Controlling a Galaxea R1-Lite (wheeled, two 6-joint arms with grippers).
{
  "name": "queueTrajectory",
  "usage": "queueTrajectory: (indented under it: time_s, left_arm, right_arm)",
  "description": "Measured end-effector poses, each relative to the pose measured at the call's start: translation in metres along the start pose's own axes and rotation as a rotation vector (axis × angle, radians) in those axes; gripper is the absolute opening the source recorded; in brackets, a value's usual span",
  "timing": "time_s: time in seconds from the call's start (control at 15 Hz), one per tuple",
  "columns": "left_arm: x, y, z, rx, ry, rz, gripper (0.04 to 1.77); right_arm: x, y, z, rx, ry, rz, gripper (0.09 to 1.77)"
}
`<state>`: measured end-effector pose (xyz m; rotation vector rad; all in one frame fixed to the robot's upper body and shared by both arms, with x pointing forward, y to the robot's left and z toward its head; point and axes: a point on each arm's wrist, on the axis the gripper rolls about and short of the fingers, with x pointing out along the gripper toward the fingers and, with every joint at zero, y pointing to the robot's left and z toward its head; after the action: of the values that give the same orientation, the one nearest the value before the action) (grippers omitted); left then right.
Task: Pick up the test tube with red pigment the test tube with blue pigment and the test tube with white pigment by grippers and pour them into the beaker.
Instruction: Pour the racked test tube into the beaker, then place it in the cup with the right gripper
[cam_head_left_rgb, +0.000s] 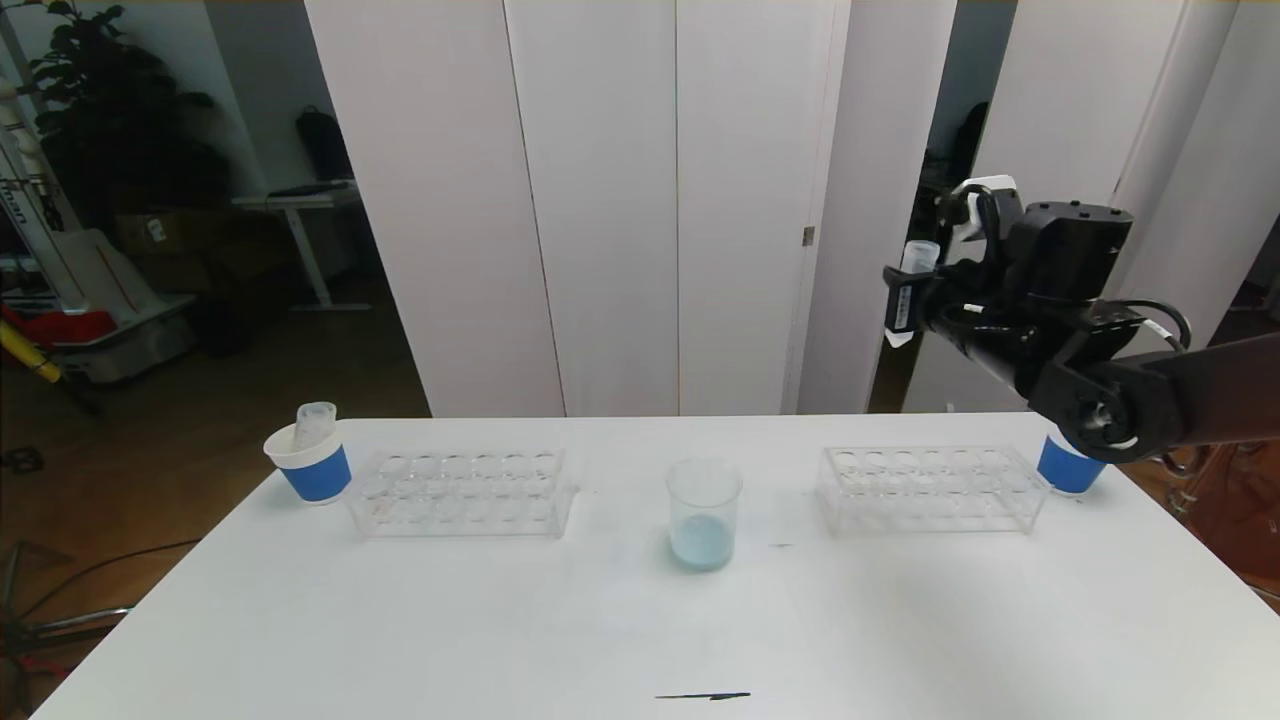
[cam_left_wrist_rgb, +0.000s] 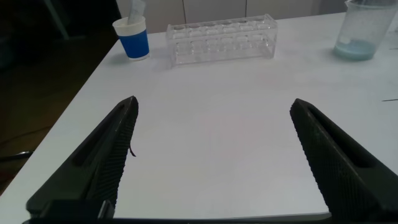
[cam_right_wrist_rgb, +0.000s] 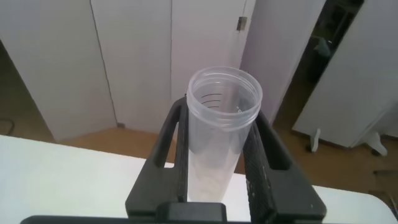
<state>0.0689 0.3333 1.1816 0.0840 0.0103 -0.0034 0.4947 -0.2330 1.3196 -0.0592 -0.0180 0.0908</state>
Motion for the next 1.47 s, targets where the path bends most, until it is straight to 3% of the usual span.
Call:
queueTrajectory:
  time_s: [0.2,0.4,0.6,0.93,1.47]
  left_arm:
    - [0.000,0.000,0.000,0.000,0.000,0.000,1.74]
    - [0.000,0.000,0.000,0.000,0.000,0.000,1.74]
    - [0.000,0.000,0.000,0.000,0.000,0.000,1.74]
    - [0.000,0.000,0.000,0.000,0.000,0.000,1.74]
    - [0.000,0.000,0.000,0.000,0.000,0.000,1.74]
  right_arm:
    - [-0.008,-0.034,0.011,0.003,-0.040,-0.088,0.59]
    - [-0.019,-0.076,0.023,0.006,-0.131,-0.194,0.59]
    - [-0.028,-0.119,0.023,-0.008,-0.186,-0.304,0.59]
    - [-0.028,-0.165,-0.005,-0.014,-0.133,-0.422,0.59]
    - [-0.004,-0.183,-0.081,-0.027,-0.016,-0.449,0.59]
